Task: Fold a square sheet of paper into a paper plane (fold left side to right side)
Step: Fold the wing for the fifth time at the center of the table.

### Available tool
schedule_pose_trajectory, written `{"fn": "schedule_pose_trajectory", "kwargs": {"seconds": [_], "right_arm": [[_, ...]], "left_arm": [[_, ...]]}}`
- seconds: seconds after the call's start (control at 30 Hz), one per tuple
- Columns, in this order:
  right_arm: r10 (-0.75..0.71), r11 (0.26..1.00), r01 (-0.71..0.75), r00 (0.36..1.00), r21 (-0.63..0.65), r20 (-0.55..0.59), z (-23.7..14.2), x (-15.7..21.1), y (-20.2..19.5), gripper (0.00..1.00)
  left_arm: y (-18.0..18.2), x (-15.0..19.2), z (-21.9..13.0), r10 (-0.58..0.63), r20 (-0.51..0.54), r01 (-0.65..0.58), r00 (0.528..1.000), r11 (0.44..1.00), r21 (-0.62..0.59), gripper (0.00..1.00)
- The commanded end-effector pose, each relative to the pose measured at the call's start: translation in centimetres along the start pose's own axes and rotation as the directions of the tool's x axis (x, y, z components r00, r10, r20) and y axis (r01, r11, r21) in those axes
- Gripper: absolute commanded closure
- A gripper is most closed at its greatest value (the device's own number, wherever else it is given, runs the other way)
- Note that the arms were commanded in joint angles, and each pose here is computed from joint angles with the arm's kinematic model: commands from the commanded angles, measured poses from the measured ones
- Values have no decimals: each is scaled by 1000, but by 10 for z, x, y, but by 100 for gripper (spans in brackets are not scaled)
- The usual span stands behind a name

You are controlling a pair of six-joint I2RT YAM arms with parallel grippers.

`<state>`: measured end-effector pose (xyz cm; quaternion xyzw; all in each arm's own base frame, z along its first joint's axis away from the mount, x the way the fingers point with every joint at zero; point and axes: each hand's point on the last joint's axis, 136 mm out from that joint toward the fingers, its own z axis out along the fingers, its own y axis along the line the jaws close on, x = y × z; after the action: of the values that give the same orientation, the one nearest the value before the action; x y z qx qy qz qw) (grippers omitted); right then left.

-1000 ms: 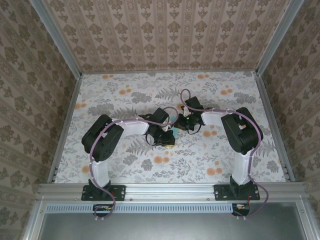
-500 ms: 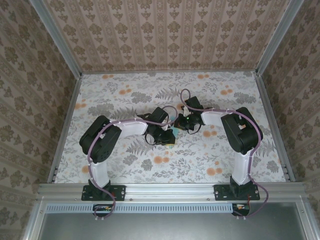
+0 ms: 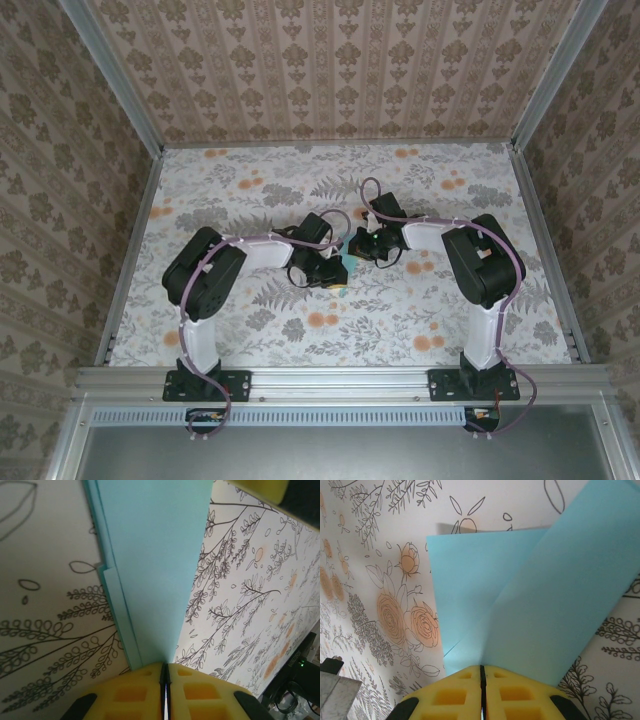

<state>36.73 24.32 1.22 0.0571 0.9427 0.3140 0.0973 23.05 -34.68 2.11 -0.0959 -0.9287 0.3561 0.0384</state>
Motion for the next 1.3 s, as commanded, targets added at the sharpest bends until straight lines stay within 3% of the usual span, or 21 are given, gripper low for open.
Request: {"fn": "schedule_pose_trajectory", "kwargs": {"seconds": [0.0, 0.33, 0.57, 1.27], "right_arm": [[88, 976, -60, 988, 210, -126, 22, 44, -62, 90], [89, 975, -60, 988, 212, -128, 23, 44, -63, 90], [90, 975, -61, 988, 212, -129, 23, 44, -63, 90], [94, 971, -59, 985, 231, -147, 24, 46, -67, 90]], "left_arm": [[14, 15, 8, -45, -53, 44, 998, 999, -18, 88], [-15, 4, -19, 33, 24, -33, 999, 999, 9, 88], [-24, 7, -9, 40, -23, -39, 999, 997, 60, 87], [13, 33, 8, -54, -100, 53, 994, 999, -10, 88]]}}
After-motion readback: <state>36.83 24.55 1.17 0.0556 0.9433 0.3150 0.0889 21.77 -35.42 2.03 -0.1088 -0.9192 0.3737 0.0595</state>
